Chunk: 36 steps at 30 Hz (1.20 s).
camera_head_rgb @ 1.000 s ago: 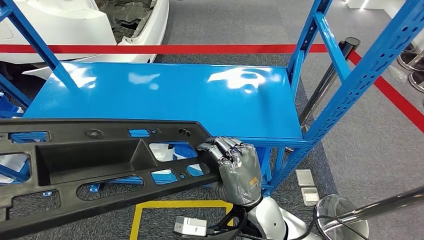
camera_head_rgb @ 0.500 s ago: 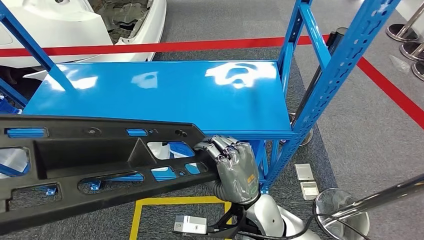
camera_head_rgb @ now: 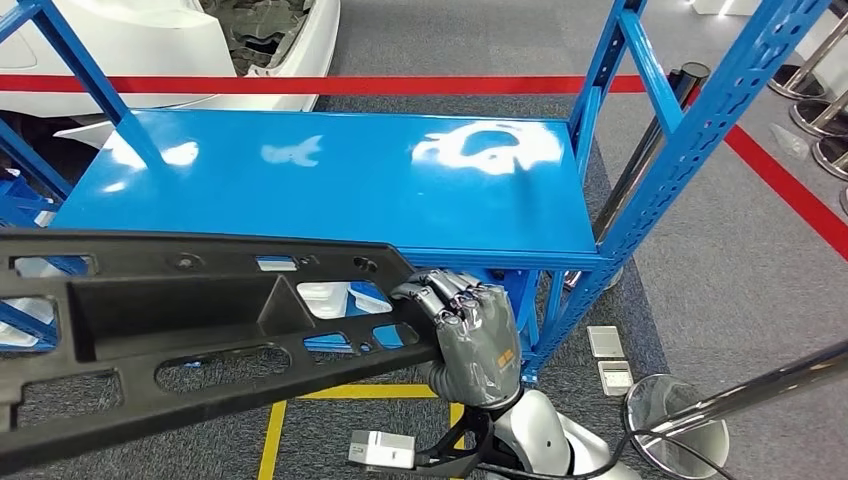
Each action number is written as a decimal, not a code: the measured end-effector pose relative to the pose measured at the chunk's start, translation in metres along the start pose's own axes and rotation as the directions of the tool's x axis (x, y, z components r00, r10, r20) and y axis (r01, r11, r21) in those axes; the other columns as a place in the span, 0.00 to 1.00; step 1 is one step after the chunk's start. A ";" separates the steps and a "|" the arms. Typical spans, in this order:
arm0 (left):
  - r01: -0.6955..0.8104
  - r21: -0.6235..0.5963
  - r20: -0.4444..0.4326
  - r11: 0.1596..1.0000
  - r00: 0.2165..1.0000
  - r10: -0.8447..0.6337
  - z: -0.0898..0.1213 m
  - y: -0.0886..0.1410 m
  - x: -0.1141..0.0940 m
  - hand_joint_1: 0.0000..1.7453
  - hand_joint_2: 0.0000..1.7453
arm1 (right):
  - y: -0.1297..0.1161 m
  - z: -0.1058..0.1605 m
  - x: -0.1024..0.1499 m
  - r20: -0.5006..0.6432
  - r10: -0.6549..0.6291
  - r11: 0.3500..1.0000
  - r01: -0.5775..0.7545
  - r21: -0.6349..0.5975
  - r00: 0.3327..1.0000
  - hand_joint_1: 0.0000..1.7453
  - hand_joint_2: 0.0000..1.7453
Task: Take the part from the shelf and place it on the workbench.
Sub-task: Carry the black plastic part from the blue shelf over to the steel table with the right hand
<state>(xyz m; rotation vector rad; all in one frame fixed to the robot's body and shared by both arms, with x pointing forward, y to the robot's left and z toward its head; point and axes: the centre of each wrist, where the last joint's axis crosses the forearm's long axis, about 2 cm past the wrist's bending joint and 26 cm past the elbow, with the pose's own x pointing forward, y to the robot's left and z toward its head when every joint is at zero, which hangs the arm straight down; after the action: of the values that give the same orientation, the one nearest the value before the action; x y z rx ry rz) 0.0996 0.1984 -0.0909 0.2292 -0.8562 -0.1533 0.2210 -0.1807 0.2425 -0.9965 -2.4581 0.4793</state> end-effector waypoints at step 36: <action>0.005 0.009 -0.004 1.000 1.000 -0.005 -0.002 0.000 0.002 0.00 1.00 | -0.002 0.003 -0.006 -0.040 -0.064 0.998 0.064 -0.021 0.997 1.00 1.00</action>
<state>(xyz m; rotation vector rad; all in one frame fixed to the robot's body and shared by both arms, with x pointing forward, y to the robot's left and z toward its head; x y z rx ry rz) 0.1025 0.1984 -0.0902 0.2406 -0.8526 -0.1538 0.2224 -0.1866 0.2397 -0.9231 -2.4541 0.4105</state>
